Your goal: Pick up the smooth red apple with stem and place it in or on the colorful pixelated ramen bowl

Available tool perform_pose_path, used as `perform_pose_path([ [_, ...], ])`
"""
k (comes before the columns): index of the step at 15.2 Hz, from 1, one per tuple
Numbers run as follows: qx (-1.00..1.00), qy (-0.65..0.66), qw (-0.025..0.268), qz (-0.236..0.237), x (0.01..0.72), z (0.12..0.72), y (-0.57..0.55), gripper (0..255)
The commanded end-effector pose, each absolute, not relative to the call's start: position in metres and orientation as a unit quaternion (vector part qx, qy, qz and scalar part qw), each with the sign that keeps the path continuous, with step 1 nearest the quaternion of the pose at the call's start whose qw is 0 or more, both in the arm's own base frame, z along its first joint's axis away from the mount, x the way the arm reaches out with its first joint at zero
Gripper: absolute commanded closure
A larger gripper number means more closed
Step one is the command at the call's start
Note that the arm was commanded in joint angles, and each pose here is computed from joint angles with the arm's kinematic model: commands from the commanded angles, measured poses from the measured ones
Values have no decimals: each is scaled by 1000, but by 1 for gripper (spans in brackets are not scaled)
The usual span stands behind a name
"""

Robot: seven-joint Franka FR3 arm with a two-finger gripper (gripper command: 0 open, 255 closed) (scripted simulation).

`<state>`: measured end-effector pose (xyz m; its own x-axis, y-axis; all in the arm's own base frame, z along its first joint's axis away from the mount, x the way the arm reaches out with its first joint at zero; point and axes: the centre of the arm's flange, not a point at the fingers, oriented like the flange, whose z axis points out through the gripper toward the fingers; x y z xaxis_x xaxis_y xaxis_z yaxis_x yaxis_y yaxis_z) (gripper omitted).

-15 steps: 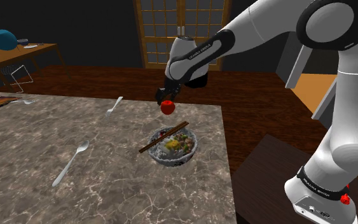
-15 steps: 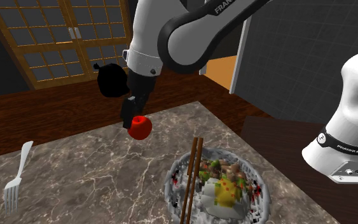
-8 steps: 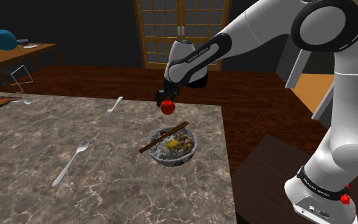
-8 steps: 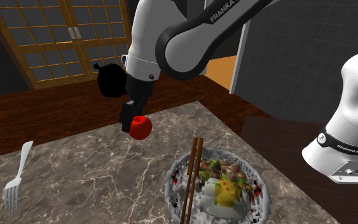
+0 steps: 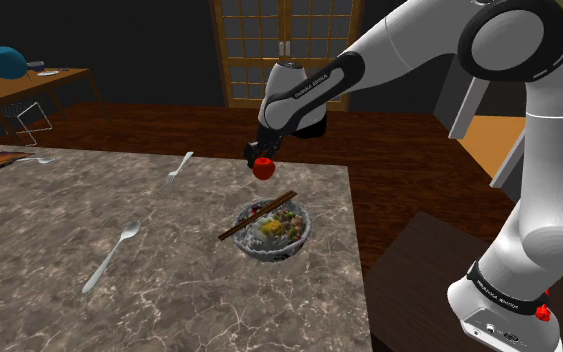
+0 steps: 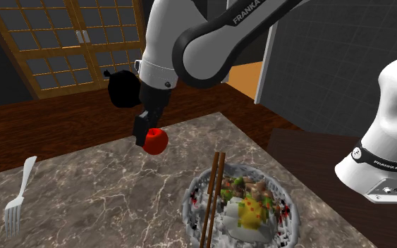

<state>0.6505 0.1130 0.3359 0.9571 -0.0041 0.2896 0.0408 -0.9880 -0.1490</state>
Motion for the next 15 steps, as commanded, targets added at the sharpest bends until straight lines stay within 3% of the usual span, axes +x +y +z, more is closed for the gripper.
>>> perform_pose_path([
  [1,-986,-9,77,-144,650,334,113,255],
  [15,-986,-9,77,-144,650,393,113,255],
])
